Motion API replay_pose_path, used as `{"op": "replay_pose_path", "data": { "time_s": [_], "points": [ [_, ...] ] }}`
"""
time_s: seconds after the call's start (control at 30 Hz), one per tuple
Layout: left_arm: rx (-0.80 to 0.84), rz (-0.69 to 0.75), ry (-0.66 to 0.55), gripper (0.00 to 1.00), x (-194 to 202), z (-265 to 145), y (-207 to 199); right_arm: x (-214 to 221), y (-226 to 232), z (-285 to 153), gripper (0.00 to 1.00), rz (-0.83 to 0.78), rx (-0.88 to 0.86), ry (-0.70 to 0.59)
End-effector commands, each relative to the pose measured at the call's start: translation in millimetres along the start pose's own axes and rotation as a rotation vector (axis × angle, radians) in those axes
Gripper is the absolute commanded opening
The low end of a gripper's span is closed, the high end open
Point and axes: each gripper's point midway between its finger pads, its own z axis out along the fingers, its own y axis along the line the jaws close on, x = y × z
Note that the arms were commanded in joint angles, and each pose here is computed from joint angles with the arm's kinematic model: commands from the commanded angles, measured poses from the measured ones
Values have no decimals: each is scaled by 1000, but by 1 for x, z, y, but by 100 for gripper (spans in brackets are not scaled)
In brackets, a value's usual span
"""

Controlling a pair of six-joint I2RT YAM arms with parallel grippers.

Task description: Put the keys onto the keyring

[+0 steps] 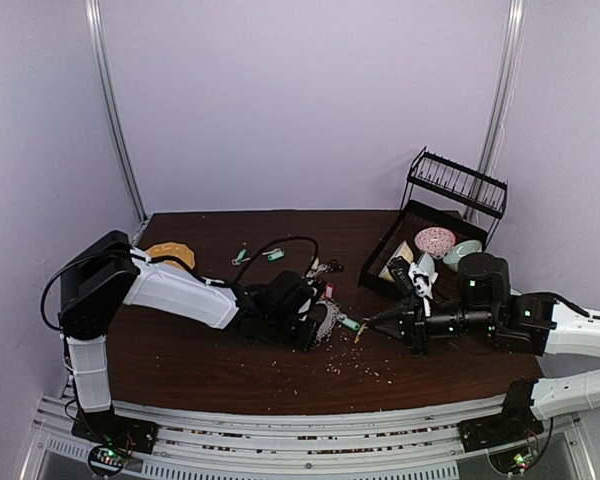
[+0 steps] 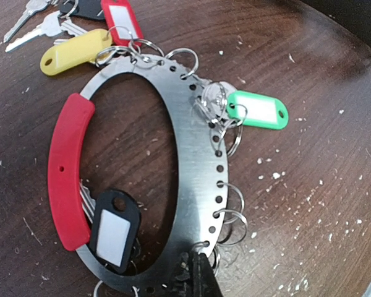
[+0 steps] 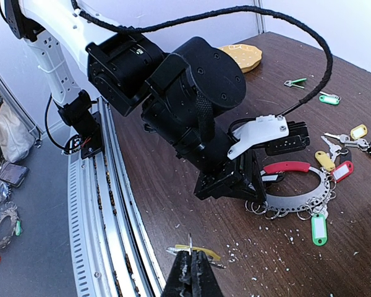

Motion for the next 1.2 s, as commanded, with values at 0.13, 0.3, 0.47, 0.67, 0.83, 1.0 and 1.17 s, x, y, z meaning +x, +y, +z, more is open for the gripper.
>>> {"op": "replay_pose_path", "data": {
  "time_s": [0.13,0.3,0.47,0.67,0.83,1.0,1.17],
  "points": [
    [13,268,-33,0,-15,-18,-12,-1,-3,-3,0,0,17,-14],
    [-221,626,90,0,1,-29,30,-2,-2,-3,0,0,16,-15],
    [-320,873,192,0,18,-35,38,-2,-2,-1,0,-2,12,-16],
    [-414,975,175,0,2,-39,23,-4,-1,0,0,0,5,-13],
    [-428,998,131,0,-16,-51,11,-5,-1,-1,0,0,8,-15],
    [-377,997,193,0,10,-36,15,-4,-2,0,0,1,7,-18],
    [-289,972,171,0,15,-27,-10,-4,-1,0,0,3,3,-19]
  ]
}}
